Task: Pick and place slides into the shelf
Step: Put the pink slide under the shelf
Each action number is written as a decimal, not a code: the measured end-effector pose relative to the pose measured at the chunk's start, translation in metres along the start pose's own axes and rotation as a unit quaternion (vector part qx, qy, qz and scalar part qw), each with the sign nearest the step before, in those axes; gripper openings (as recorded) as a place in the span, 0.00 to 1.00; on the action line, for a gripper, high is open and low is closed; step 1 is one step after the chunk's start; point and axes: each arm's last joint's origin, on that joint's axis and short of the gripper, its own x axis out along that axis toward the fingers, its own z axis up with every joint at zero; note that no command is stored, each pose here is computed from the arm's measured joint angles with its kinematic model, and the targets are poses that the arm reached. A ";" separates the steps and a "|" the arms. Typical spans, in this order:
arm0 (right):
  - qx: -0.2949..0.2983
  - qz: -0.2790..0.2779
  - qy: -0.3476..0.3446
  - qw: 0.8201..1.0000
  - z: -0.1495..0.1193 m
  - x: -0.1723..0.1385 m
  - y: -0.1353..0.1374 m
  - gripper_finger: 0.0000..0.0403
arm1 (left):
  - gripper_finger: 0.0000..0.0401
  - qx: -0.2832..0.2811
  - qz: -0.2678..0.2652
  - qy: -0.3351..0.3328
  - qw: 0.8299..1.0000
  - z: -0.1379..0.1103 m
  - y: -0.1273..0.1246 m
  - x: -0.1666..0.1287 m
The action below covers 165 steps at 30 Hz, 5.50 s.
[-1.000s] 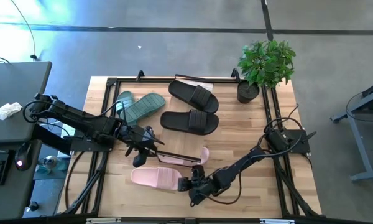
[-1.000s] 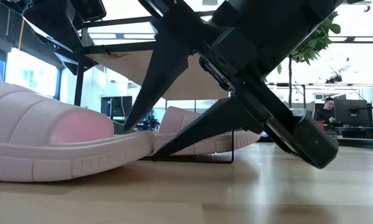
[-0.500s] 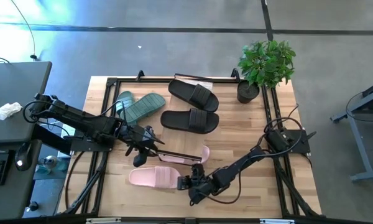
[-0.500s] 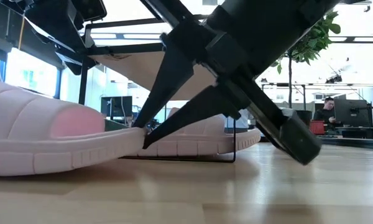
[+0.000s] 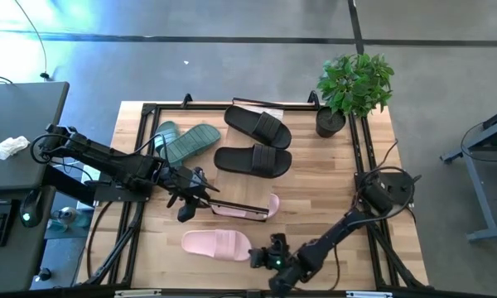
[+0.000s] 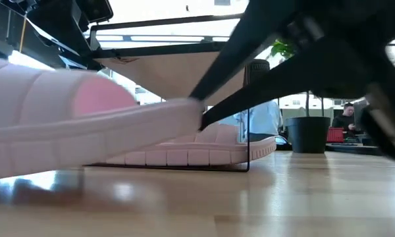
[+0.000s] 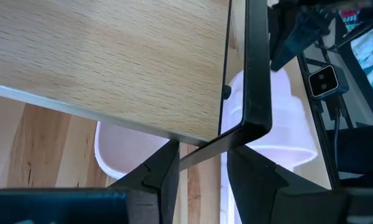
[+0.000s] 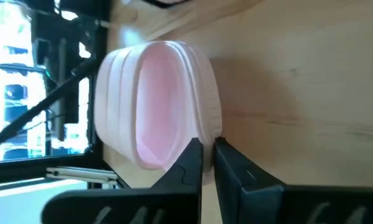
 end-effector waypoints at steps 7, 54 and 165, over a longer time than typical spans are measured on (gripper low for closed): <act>-0.009 -0.002 -0.017 1.000 -0.006 -0.043 -0.002 0.00 | 0.29 0.002 0.000 0.001 1.000 0.000 0.000 0.000; -0.158 -0.373 0.006 0.914 0.230 -0.214 0.026 0.00 | 0.29 0.010 0.014 -0.006 1.000 0.000 0.001 0.000; -0.090 -0.242 -0.022 0.966 0.241 -0.005 -0.029 0.00 | 0.29 0.017 0.024 -0.010 1.000 0.001 0.001 0.000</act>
